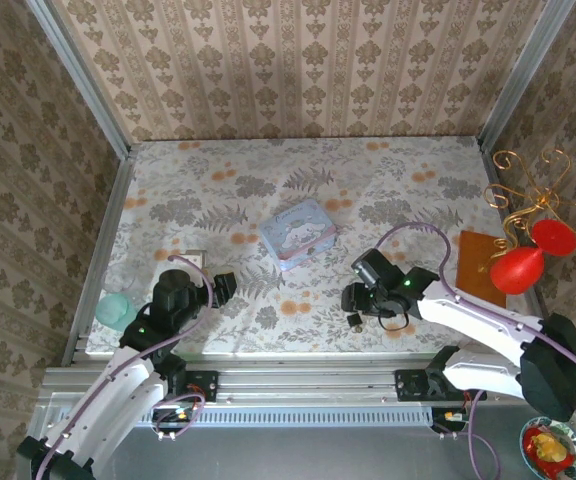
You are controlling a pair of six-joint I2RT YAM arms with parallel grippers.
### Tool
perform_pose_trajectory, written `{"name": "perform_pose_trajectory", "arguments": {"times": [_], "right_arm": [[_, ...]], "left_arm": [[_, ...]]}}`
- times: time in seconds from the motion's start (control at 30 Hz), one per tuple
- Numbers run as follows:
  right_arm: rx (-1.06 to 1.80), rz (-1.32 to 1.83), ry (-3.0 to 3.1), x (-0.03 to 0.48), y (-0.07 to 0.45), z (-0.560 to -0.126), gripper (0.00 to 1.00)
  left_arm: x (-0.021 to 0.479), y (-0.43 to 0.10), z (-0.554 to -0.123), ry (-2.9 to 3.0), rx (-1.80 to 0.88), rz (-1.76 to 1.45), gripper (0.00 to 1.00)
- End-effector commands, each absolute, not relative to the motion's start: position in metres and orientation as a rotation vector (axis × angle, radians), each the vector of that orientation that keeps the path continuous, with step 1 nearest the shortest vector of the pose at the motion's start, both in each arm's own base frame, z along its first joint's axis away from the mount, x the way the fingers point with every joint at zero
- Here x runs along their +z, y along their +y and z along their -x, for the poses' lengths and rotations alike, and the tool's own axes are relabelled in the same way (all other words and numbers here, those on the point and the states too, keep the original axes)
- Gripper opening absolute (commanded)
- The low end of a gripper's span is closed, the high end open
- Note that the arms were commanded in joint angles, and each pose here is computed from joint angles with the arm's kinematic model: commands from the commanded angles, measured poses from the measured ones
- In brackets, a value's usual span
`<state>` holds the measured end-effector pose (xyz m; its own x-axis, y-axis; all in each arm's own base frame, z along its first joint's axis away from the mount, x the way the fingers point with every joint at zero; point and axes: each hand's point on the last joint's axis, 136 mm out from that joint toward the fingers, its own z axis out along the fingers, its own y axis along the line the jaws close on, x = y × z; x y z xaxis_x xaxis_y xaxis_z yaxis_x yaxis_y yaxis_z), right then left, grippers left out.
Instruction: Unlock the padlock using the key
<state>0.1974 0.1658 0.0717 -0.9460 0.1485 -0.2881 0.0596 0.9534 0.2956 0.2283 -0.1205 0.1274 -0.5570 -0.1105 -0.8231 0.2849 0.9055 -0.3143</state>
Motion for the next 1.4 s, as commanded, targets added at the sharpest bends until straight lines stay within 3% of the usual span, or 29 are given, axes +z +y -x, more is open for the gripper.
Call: {"name": "perform_pose_trajectory", "arguments": {"times": [0.0,0.1,0.2,0.57,0.87,1.13,1.37], "right_arm": [[0.312,-0.086,2.729,0.096,0.153,-0.208,1.00],[0.263,-0.021,2.644,0.120,0.149,-0.222,1.00],[0.177,0.040,2.520,0.145,0.140,-0.240,1.00],[-0.287,0.307,2.075,0.172,0.100,-0.303,1.00],[-0.301,0.218,2.034,0.146,0.048,-0.333,1.00],[-0.204,0.233,2.028,0.111,0.042,-0.345,1.00],[-0.045,0.266,1.915,0.123,0.048,-0.353,1.00]], "left_arm": [[0.134,-0.112,-0.237,2.071,-0.463,-0.093,0.74],[0.142,-0.105,-0.247,2.063,-0.397,-0.058,0.75],[0.153,-0.098,-0.260,2.044,-0.322,-0.037,0.99],[0.194,-0.043,-0.304,1.804,0.165,0.071,1.00],[0.167,-0.021,-0.352,1.865,0.403,-0.019,1.00],[0.129,-0.035,-0.365,1.815,0.325,-0.224,1.00],[0.119,-0.027,-0.376,1.793,0.149,-0.203,1.00]]}}
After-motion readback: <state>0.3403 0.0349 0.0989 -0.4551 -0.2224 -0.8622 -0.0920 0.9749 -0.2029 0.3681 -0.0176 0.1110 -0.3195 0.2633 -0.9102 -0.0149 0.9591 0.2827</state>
